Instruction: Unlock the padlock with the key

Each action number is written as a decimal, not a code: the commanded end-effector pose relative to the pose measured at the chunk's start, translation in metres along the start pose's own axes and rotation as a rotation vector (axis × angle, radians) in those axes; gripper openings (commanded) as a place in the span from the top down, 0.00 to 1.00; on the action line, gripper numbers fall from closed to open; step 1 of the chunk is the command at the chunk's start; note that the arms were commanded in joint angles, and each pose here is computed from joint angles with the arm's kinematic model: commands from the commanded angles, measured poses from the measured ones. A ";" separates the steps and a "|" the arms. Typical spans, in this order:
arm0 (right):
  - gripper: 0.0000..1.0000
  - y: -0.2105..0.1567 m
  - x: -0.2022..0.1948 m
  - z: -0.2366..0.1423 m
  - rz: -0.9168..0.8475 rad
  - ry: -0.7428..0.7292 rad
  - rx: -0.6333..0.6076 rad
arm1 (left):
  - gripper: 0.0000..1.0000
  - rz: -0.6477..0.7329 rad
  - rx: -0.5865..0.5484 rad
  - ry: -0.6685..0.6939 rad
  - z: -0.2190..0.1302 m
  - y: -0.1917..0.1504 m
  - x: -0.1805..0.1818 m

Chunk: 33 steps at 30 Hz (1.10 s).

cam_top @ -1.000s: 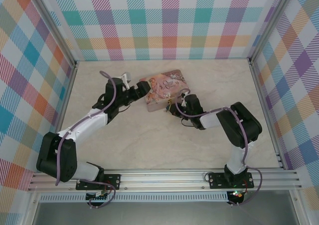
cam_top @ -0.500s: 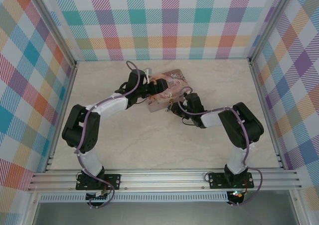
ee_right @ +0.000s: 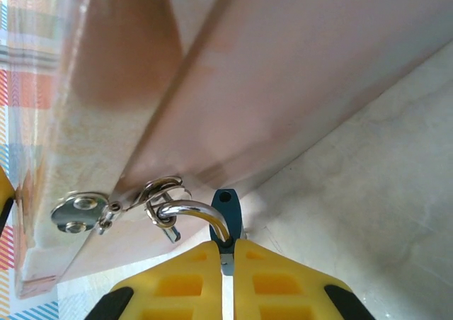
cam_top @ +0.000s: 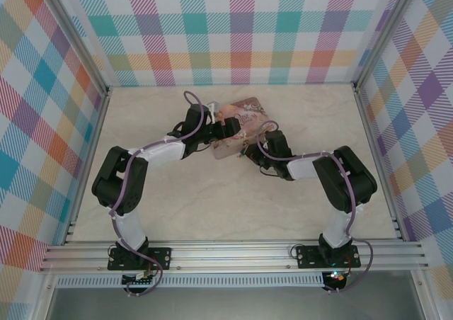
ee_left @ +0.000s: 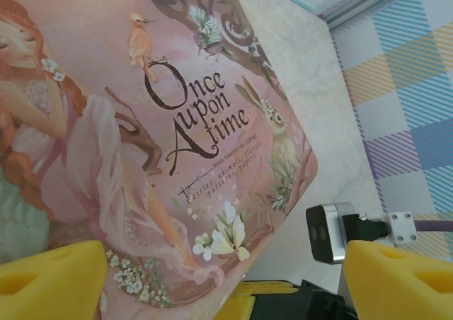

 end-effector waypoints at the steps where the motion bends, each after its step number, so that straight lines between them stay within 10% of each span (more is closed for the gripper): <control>1: 0.91 0.019 -0.002 -0.006 0.058 -0.025 -0.059 | 0.13 -0.056 0.086 0.104 0.005 -0.033 0.034; 23: 0.89 0.055 0.003 -0.020 0.080 -0.027 -0.100 | 0.13 -0.090 0.115 0.138 0.016 -0.047 0.056; 33: 0.47 0.029 -0.002 -0.039 -0.310 0.144 -0.123 | 0.13 -0.081 0.101 0.121 0.009 -0.041 0.045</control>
Point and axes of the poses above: each hand's point on the last joint's axis, 136 mm out from that joint toward the fingers, its own z axis out along the fingers, its own x axis along the line the jaws close on, y = z × x, the point moved 5 cm from there along -z, back along the fingers, and after that the axes turned 12 degrees about -z, right-handed, at the moved point
